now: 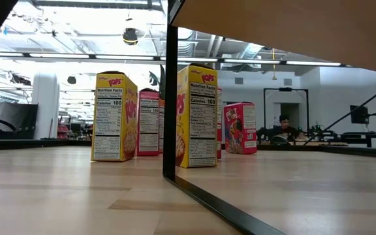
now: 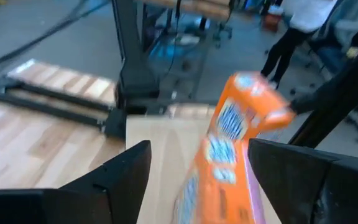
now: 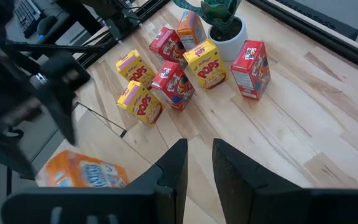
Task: Stack cereal on shelf
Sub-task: Put the bottom orange cereal box on the shelf aligned with the other orange cereal box
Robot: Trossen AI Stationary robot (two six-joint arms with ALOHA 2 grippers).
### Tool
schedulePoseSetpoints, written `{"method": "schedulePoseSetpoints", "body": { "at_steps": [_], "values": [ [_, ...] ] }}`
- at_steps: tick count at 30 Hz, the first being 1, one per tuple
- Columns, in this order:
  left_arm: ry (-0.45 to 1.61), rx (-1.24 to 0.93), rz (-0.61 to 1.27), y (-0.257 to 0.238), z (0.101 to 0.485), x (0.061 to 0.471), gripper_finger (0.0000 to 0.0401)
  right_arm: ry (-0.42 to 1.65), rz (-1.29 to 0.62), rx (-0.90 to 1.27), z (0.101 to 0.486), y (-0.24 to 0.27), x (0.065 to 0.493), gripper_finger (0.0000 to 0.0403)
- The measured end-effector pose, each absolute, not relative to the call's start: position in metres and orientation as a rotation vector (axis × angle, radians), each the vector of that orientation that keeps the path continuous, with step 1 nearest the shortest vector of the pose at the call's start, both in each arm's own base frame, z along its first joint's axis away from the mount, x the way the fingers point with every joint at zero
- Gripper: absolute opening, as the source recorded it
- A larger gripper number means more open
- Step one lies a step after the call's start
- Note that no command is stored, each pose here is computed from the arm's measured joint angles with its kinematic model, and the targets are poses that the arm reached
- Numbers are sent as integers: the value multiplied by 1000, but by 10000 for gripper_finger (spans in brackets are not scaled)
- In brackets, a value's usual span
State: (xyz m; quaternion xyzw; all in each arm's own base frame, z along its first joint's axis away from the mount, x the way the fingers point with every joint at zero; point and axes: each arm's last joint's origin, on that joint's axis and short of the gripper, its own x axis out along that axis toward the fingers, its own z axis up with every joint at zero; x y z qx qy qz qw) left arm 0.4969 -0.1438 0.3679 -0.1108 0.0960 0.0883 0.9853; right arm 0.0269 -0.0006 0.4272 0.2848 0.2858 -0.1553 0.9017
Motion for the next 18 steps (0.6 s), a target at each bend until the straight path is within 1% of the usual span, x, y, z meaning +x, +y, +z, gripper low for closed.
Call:
{"method": "schedulePoseSetpoints", "body": {
  "at_steps": [3,7,9,10,12,14,16,18],
  "values": [
    [167,-230,170,-143,376,494,259,593,-322,585,427,0,28,100],
    [239,-171,145,-143,374,489,257,597,-324,582,427,1,29,100],
    [279,-153,108,-140,386,477,246,599,-325,581,427,1,30,100],
    [288,-156,98,-139,398,467,236,599,-326,581,427,1,30,100],
    [273,-176,89,-136,422,446,205,600,-325,579,427,1,30,100],
    [267,-170,87,-137,436,432,161,602,-326,575,427,2,31,100],
    [292,-133,88,-141,435,428,106,603,-326,573,427,2,31,100],
    [330,-85,88,-147,425,430,42,605,-327,571,427,3,32,100]
  ]
}}
